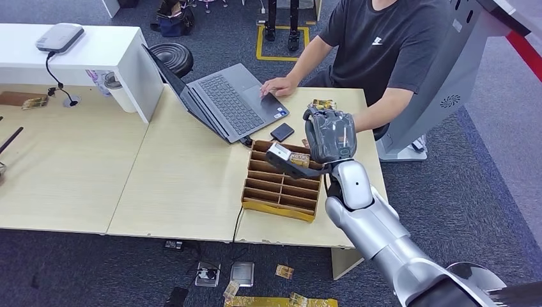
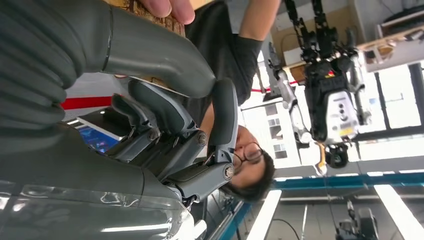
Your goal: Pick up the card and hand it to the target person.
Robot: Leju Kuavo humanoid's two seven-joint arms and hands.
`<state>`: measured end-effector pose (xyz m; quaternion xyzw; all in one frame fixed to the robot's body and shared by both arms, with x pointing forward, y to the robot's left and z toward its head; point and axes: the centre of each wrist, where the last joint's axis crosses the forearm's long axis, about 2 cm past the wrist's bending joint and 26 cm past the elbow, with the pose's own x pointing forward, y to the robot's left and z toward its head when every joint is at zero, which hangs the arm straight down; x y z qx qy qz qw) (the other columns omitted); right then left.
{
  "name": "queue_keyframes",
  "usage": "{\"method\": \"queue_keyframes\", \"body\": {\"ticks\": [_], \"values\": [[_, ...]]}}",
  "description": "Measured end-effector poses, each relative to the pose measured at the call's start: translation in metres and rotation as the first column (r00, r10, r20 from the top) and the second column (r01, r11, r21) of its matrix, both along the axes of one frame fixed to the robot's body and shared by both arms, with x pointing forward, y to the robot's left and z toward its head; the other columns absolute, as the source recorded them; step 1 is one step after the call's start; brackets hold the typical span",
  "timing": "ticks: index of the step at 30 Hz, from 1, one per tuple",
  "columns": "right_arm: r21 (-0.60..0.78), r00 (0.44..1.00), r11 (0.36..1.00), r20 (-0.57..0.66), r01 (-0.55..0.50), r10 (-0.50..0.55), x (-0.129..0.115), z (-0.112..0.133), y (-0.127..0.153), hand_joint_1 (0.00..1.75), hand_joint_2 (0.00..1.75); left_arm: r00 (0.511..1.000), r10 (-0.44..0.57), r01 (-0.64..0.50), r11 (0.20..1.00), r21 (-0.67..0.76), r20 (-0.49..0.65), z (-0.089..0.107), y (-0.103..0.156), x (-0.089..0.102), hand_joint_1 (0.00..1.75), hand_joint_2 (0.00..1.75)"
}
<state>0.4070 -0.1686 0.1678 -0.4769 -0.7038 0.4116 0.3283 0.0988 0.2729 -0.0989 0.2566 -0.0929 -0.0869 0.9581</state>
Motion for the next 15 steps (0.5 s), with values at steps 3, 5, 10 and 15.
{"method": "queue_keyframes", "body": {"ticks": [3, 5, 10, 15], "values": [[-0.026, 0.999, 0.999, -0.020, 0.031, -0.031, 0.003, -0.004, -0.001, 0.00, 1.75, 1.000, 0.000, 0.000, 1.000, -0.002, -0.002, 0.000, -0.002, 0.000, 0.00, 1.75], [-0.048, 0.999, 0.998, -0.020, 0.036, -0.037, 0.002, -0.007, -0.002, 0.00, 1.75, 1.000, 0.000, 0.000, 1.000, -0.004, -0.002, 0.000, -0.002, 0.000, 0.00, 1.75], [-0.083, 1.000, 0.996, -0.009, 0.016, -0.017, -0.001, -0.012, -0.005, 0.00, 1.75, 1.000, -0.001, 0.001, 1.000, -0.010, -0.003, 0.000, -0.002, 0.000, 0.00, 1.75], [-0.042, 1.000, 0.999, -0.013, -0.028, 0.027, -0.011, -0.019, -0.002, 0.00, 1.75, 1.000, 0.009, -0.009, 1.000, -0.013, -0.004, 0.000, -0.002, -0.001, 0.00, 1.75]]}}
